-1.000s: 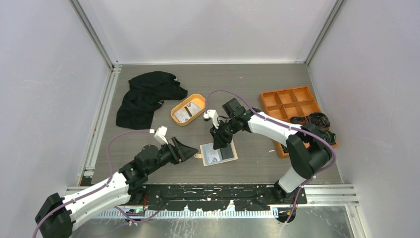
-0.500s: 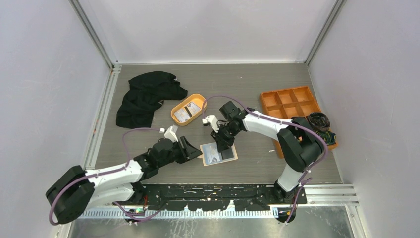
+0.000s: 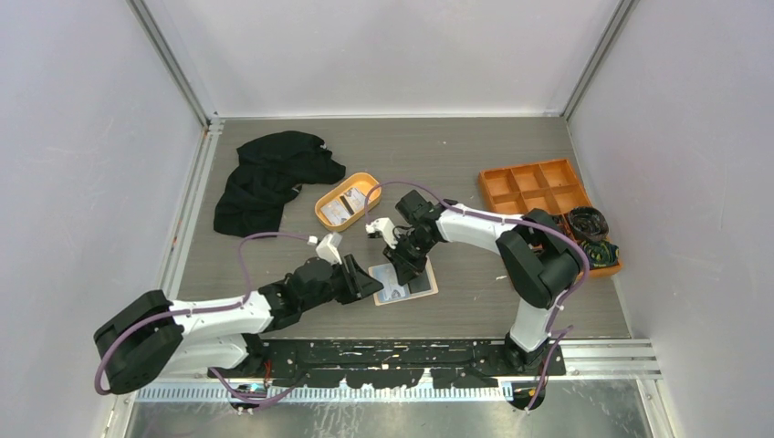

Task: Put the credit cards into the card holder
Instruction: Turn over the card slot in the card holder.

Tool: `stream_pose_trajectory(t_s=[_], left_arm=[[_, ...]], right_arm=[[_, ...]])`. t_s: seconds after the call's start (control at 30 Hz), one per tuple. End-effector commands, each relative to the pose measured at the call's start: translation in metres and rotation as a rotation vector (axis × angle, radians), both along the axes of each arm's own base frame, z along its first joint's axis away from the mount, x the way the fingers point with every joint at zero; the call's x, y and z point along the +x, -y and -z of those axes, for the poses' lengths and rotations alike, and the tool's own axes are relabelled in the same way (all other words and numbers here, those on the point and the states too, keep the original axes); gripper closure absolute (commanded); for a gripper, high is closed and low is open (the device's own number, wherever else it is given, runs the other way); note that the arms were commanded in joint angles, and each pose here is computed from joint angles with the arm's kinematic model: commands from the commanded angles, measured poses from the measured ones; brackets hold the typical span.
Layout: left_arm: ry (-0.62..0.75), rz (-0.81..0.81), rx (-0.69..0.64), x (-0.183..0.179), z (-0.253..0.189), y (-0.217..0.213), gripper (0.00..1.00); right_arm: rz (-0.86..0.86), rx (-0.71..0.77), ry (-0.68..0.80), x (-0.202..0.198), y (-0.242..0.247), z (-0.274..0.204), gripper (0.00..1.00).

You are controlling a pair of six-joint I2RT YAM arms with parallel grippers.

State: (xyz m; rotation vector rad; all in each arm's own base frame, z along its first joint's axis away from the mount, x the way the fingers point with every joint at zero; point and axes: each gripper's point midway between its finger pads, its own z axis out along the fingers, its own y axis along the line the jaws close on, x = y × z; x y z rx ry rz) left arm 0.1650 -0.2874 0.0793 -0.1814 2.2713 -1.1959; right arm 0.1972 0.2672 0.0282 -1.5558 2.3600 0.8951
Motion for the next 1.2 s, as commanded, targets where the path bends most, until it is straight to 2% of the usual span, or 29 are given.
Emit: stream_pose_trajectory(t_s=[0.0,0.17,0.4,0.53,0.93,1.17], left_arm=[[0.133,-0.035,-0.057,0.012,-0.045,0.008,0.62],[0.187,-0.056,-0.008,0.010,-0.062,-0.002,0.56],[0.139,-0.064,0.022,0.013,-0.039,0.002,0.52],[0.115,-0.060,0.046,0.014,-0.028,0.006,0.46],[0.057,-0.091,0.017,0.025,-0.012,0.012,0.46],[0.010,-0.105,-0.005,0.028,0.000,0.020,0.50]], right_arm=[[0.008,0.021,0.018,0.008,-0.011,-0.010,0.85],[0.008,0.009,0.016,0.008,-0.012,-0.008,0.86],[0.016,-0.017,-0.030,0.004,-0.012,-0.003,0.85],[0.018,-0.035,-0.058,0.003,-0.012,-0.001,0.85],[0.024,-0.062,-0.118,-0.002,-0.011,0.001,0.85],[0.036,-0.052,-0.136,0.000,-0.008,-0.002,0.85]])
